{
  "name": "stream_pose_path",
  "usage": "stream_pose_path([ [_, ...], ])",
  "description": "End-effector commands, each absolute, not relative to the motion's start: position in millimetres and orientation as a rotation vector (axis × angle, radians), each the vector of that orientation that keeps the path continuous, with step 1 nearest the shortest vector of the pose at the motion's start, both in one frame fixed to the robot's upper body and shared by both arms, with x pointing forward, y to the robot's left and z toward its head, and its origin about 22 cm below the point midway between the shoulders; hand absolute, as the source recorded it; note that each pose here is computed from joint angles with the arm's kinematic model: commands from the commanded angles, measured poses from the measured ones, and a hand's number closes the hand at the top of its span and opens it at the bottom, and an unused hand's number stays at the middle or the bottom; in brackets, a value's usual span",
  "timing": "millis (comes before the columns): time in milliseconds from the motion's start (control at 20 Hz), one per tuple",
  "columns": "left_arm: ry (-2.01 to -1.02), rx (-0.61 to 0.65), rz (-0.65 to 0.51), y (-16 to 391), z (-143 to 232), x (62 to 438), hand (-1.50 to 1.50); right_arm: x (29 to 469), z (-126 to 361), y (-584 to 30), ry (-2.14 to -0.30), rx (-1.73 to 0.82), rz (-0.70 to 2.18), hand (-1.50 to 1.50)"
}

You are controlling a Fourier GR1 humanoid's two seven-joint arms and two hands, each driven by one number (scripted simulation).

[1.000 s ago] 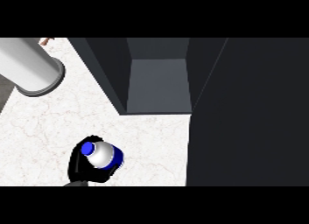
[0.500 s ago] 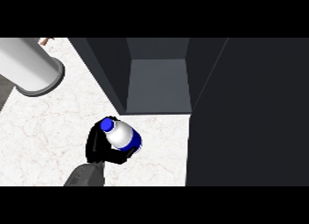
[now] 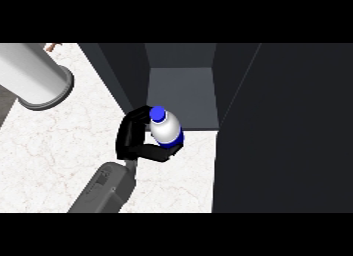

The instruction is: Pick up the bottled water, place it into the cabinet and close the cabinet

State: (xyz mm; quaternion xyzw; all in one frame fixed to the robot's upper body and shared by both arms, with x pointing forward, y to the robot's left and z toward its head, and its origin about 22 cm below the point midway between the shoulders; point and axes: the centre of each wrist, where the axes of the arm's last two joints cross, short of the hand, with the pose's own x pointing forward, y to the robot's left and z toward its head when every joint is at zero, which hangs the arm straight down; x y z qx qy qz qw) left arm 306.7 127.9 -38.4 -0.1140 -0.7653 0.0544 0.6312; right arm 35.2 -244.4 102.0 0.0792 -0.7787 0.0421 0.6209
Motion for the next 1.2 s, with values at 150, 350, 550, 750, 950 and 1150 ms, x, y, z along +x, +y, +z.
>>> stream_pose_path([
  [150, -1.744, -0.192, 0.086, 76.4, 13.5, 337.8, 1.50, 37.7, 121.9, -250.3, -1.851, 0.186, 0.084, -1.50],
  [350, -1.759, -0.096, 0.016, 65.7, 31.8, 359.3, 1.50, 34.0, 114.2, -251.8, -1.851, 0.208, 0.065, -1.50],
  [550, -1.723, -0.015, 0.060, 72.6, 31.9, 380.1, 1.50, 34.3, 114.1, -250.1, -1.837, 0.211, 0.053, -1.50],
  [750, -1.654, -0.005, 0.066, 73.2, 38.8, 399.4, 1.50, 41.7, 110.7, -256.9, -1.857, 0.199, 0.096, -1.50],
  [950, -1.707, 0.158, -0.071, 82.4, 13.9, 401.0, 1.50, 44.3, 112.1, -266.8, -1.867, 0.198, 0.131, -1.50],
  [1150, -1.664, 0.293, -0.086, 103.8, 17.5, 415.2, 1.50, 45.5, 109.6, -265.0, -1.865, 0.214, 0.116, -1.50],
])
